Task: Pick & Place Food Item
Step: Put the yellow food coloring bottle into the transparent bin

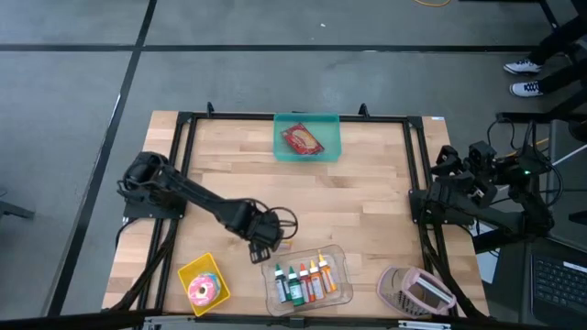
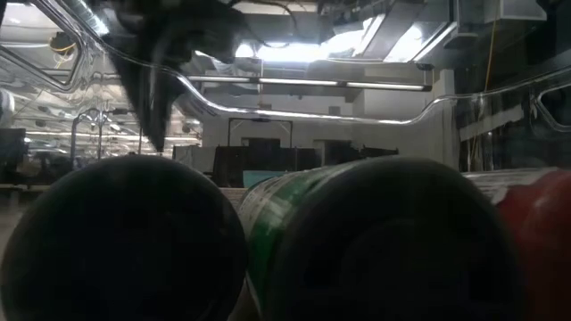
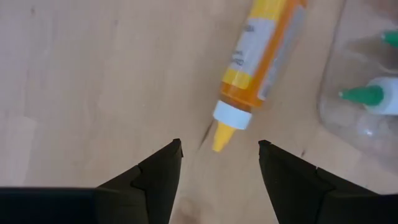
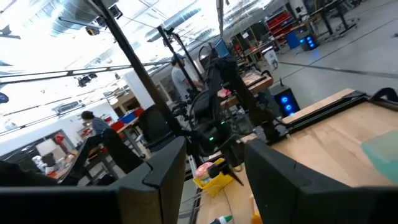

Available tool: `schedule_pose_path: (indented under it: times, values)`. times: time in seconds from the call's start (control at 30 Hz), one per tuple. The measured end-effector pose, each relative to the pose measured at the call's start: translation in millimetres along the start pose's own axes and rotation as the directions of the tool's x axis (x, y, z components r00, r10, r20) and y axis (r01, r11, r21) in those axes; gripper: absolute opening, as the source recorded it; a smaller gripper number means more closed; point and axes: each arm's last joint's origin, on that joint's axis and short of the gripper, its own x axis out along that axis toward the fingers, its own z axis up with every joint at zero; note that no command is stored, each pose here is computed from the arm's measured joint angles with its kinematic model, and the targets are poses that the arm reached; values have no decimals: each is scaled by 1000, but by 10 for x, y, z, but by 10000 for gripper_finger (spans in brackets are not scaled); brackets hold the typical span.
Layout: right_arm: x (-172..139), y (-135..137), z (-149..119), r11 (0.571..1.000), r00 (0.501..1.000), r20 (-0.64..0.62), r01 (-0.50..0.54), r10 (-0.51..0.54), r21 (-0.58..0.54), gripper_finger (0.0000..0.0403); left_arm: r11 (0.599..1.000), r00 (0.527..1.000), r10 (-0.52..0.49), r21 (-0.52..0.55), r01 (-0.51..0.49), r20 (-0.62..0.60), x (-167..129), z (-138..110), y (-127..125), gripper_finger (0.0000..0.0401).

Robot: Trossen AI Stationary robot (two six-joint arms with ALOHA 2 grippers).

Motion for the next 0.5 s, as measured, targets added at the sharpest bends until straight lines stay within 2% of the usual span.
schedule_pose_path:
  times: [0.13,0.23,0.37,0.5]
  values:
    - [1,-2,2,1000,1000,5,7,-7,1,165,999,1000,15,39,-16,13,80,-66,-13,210]
    - [1,-2,2,1000,1000,4,7,-7,3,165,998,999,-15,60,13,34,167,-80,-17,210]
    - [1,-3,1,1000,1000,4,7,-7,5,165,1000,1000,-5,17,5,10,292,-114,71,210]
    - [1,-3,1,1000,1000,4,7,-8,24,165,999,996,-17,-52,13,-87,397,-195,166,210]
